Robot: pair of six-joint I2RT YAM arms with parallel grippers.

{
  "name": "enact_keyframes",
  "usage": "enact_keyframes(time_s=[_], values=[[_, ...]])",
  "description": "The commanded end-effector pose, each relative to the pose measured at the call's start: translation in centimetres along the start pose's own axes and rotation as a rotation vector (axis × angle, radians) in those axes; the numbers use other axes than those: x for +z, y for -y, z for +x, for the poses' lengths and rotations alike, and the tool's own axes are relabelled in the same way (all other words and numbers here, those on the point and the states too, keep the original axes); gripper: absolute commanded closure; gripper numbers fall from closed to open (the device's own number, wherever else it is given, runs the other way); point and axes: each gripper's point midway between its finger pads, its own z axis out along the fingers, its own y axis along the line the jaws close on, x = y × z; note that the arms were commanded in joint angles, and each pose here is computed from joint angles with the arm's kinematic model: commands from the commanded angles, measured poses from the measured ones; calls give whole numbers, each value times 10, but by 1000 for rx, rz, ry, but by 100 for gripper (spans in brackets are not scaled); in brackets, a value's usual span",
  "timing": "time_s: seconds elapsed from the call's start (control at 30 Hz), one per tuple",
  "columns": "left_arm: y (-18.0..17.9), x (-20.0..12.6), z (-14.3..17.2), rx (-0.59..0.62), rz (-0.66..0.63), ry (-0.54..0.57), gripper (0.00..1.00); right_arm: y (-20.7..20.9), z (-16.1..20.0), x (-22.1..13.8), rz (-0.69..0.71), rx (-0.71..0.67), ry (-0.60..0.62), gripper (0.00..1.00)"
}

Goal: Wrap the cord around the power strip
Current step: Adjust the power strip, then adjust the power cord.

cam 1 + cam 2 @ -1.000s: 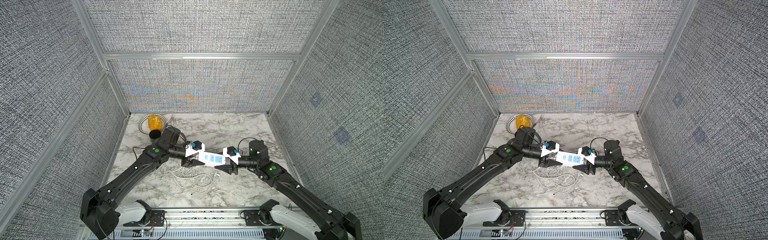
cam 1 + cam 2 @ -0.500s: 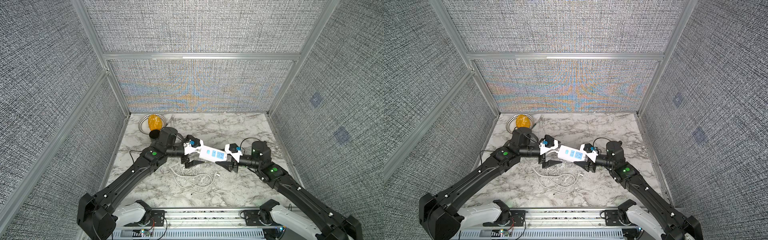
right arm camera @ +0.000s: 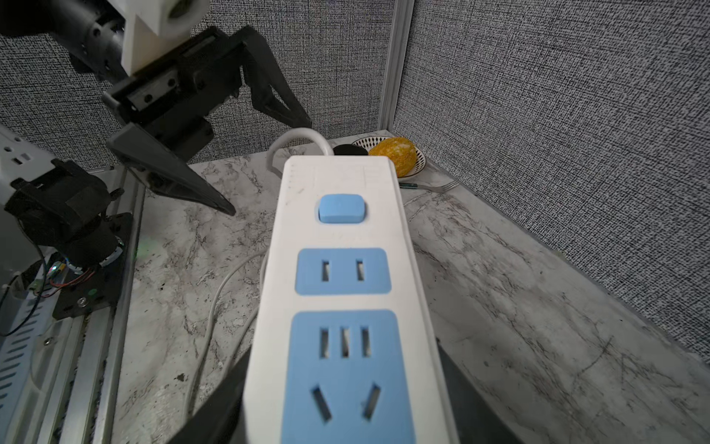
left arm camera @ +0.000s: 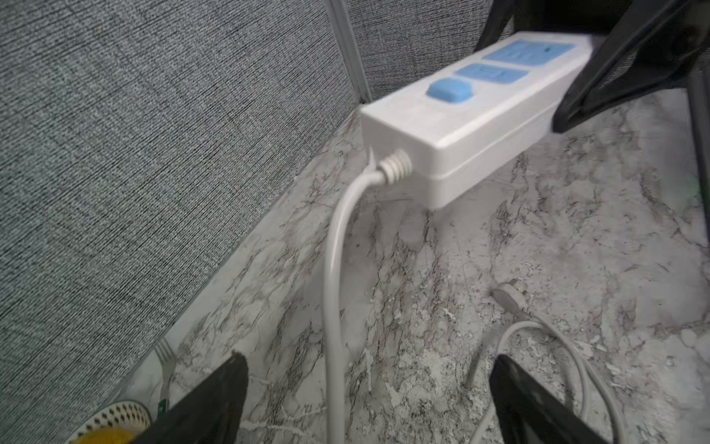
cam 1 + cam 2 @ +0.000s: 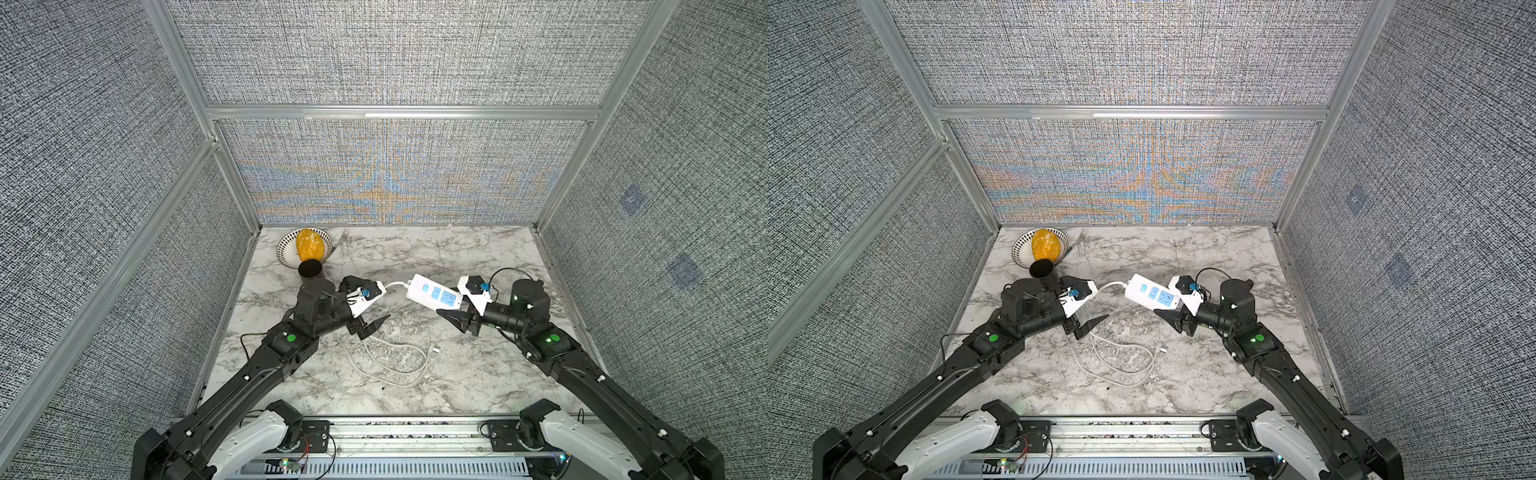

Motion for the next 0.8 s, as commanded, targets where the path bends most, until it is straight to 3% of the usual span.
enact_keyframes(time_s=[0.0, 0.23, 0.4, 0.77], values=[[-34, -4, 3, -76, -177, 27, 0, -1, -17, -2, -13, -22, 49, 76], [-58, 4, 21, -266, -231, 70, 0, 1, -33, -9, 4, -41, 100, 77], [-56, 16, 26, -351, -203, 109, 2, 10, -50, -16, 53, -46, 146, 78], [-49, 39, 30, -514, -128, 203, 16, 33, -71, -18, 145, -19, 237, 79]])
